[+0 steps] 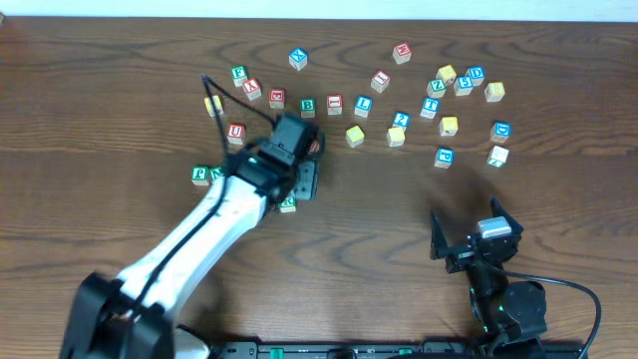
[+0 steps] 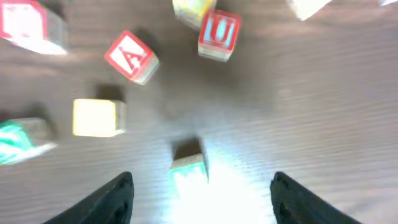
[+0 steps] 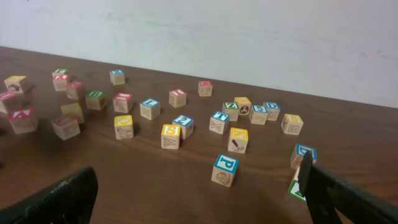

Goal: Spell out ROBOT
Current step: 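Open the left gripper to release the R block on the table, then move the left gripper to the yellow O block and grasp it, then carry the yellow O block and lower it right of the R block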

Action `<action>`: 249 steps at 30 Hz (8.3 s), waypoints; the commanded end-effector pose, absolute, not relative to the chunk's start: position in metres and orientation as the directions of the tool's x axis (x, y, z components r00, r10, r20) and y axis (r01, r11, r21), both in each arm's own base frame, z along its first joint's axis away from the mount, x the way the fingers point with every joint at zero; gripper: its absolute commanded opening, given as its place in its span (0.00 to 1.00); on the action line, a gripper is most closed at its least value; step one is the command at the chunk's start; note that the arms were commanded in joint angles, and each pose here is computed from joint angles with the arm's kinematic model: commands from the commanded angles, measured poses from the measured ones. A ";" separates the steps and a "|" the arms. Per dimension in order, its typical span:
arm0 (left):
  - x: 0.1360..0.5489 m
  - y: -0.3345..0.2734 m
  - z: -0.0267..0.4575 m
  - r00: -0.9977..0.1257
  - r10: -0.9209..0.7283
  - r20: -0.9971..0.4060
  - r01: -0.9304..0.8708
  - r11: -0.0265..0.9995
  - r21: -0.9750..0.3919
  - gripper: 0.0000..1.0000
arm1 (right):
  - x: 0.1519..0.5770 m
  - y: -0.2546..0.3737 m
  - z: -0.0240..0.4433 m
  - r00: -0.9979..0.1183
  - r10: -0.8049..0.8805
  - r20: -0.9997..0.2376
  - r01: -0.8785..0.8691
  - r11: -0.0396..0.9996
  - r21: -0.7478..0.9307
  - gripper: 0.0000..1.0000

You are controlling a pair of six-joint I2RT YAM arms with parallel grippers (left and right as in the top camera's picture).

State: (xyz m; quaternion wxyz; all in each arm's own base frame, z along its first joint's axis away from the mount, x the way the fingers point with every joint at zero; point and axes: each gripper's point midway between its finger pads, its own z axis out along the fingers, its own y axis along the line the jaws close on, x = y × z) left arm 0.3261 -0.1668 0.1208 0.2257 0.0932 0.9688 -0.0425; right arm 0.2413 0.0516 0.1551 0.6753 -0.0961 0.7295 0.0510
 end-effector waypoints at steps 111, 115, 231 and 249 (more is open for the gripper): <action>0.361 -0.089 0.002 -0.975 0.144 -0.167 0.153 0.987 -0.044 0.43 | 0.241 0.054 0.154 -0.073 -0.057 -0.996 -0.219 0.975 -0.039 0.99; 0.361 -0.088 0.002 -0.976 0.144 -0.166 0.153 0.987 -0.044 0.33 | 0.241 0.054 0.154 -0.073 -0.057 -0.996 -0.219 0.975 -0.039 0.99; 0.294 -0.192 0.003 -0.965 -0.036 -0.259 -0.063 0.993 0.098 0.13 | 0.241 0.054 0.154 -0.073 -0.057 -0.996 -0.219 0.975 -0.039 0.99; 0.289 -0.189 -0.003 -0.969 -0.049 -0.244 -0.074 0.993 0.095 0.17 | 0.241 0.054 0.154 -0.074 -0.056 -0.996 -0.219 0.975 -0.039 0.99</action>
